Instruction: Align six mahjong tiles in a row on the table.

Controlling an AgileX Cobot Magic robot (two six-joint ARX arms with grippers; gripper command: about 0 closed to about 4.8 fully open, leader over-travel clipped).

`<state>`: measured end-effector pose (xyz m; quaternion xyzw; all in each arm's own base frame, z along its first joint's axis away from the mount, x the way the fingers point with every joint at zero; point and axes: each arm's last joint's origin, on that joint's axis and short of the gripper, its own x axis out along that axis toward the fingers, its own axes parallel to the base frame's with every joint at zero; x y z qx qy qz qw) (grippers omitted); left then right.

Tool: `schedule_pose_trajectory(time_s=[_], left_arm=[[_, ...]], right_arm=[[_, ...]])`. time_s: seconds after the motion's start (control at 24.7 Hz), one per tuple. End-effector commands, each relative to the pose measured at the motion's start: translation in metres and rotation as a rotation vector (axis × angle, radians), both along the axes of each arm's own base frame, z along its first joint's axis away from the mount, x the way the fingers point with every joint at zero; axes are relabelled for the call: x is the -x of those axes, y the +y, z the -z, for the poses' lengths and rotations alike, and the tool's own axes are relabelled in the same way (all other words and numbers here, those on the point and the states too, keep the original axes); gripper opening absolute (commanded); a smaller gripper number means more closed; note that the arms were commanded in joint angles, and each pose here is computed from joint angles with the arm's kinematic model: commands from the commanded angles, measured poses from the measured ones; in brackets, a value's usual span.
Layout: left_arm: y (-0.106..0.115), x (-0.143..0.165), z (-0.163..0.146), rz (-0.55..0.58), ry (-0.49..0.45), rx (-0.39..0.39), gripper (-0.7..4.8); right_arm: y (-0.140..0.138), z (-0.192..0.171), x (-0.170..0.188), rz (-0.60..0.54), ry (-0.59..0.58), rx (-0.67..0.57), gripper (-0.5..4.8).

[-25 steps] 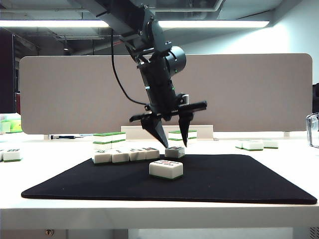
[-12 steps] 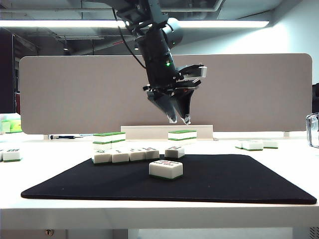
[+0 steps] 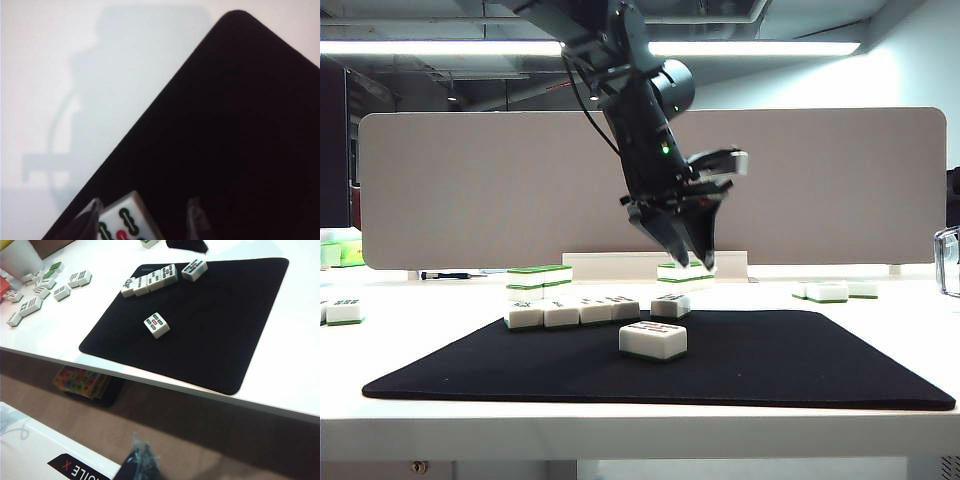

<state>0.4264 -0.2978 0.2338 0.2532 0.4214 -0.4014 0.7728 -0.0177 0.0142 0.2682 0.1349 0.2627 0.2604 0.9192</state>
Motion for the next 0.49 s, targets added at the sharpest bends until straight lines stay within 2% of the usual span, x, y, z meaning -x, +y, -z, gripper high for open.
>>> schedule_pose_trajectory(time_s=[0.04,0.2,0.49], left_arm=[[-0.0006,-0.0037,0.0059,-0.042,-0.058,-0.075,2.24],[-0.0007,-0.0068,0.0096,-0.071,-0.094,-0.110,2.24],[-0.0063,-0.0059,0.0097,-0.062,-0.107,-0.089,2.24]], right_arm=[[-0.0002,-0.0015,0.0019,0.000,-0.035,0.002,-0.01],[-0.0002,-0.0015,0.0019,0.000,-0.035,0.002,-0.01],[-0.0009,-0.0013,0.0015,0.025,-0.037,0.015,-0.01]])
